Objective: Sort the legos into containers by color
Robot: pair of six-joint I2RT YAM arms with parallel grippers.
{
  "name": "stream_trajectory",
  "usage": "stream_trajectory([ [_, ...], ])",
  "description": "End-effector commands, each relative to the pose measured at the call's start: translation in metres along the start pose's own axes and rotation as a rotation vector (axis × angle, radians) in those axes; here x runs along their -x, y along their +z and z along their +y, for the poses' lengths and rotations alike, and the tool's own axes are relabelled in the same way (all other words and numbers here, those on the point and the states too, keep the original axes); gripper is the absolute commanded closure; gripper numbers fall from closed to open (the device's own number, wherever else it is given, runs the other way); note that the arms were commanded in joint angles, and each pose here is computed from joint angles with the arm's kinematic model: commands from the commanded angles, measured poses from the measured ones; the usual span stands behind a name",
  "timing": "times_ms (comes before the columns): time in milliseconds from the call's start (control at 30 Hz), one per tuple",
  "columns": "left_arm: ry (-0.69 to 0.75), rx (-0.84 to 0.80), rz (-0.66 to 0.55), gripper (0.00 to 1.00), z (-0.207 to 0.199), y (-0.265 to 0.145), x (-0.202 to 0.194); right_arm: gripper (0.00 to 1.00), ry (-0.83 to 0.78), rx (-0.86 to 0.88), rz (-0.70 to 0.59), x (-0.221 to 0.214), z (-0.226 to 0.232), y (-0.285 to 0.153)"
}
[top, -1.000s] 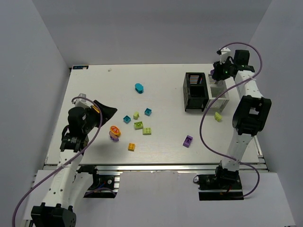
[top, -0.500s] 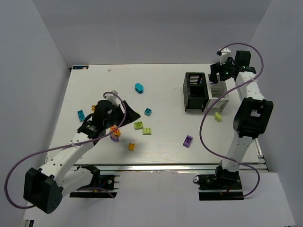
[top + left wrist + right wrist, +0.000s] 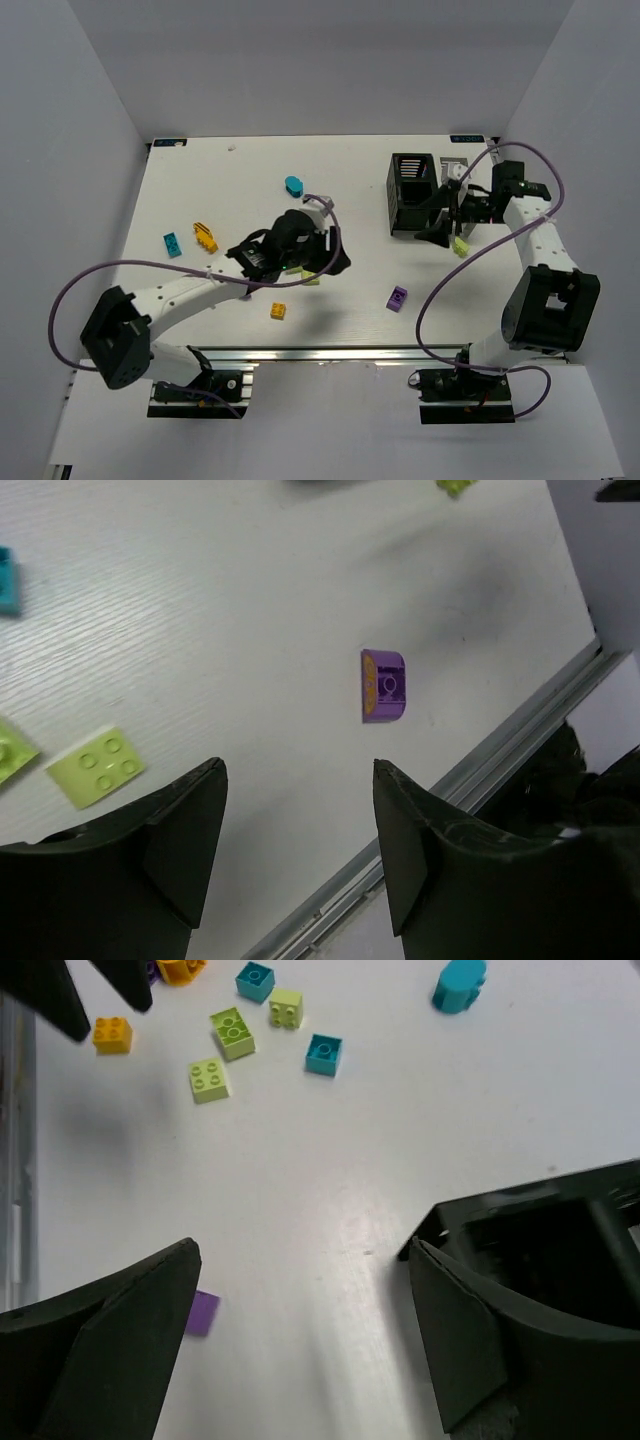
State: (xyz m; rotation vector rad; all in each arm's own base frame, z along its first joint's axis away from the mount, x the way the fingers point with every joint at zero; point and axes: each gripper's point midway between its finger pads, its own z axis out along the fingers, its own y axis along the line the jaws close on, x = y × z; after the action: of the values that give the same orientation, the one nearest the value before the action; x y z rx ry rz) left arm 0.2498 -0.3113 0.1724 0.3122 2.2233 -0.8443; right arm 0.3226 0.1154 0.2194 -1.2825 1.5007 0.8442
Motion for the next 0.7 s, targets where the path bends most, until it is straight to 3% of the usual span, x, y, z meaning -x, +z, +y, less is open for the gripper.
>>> stream_trajectory([
  [0, 0.135, -0.045, -0.027, 0.30, -0.028, 0.015, 0.012, 0.11, 0.059, 0.005, -0.044, 0.000, 0.020, 0.001],
  [33, 0.151, -0.048, 0.014, 0.30, -0.032, 0.028, 0.000, 0.11, 0.213, -0.035, -0.022, -0.002, 0.020, 0.000],
  [67, 0.169, -0.060, 0.028, 0.30, -0.038, 0.033, -0.004, 0.11, 0.125, -0.154, 0.020, -0.006, -0.009, -0.005],
  [233, 0.229, -0.108, 0.065, 0.29, -0.073, 0.066, -0.015, 0.11, 0.071, -0.273, 0.073, -0.013, -0.005, -0.018],
  [433, 0.278, -0.089, 0.087, 0.30, -0.096, 0.103, -0.033, 0.18, 0.044, -0.168, 0.066, -0.028, 0.020, -0.026],
  [467, 0.281, -0.041, 0.109, 0.30, -0.089, 0.105, -0.037, 0.20, -0.009, -0.123, 0.057, -0.023, 0.027, -0.026],
  [500, 0.270, 0.039, 0.093, 0.30, -0.077, 0.108, -0.033, 0.20, -0.241, -0.053, 0.088, -0.034, 0.030, -0.024],
  [533, 0.255, 0.085, 0.072, 0.31, -0.074, 0.106, -0.023, 0.21, -0.170, 0.057, 0.101, -0.043, 0.067, -0.023],
  [567, 0.243, 0.145, 0.083, 0.32, -0.062, 0.101, -0.024, 0.24, -0.226, 0.105, 0.145, -0.054, 0.071, -0.025],
  [667, 0.180, 0.245, 0.042, 0.37, -0.040, 0.078, -0.014, 0.18, -0.322, 0.212, 0.248, -0.084, 0.082, -0.023],
])
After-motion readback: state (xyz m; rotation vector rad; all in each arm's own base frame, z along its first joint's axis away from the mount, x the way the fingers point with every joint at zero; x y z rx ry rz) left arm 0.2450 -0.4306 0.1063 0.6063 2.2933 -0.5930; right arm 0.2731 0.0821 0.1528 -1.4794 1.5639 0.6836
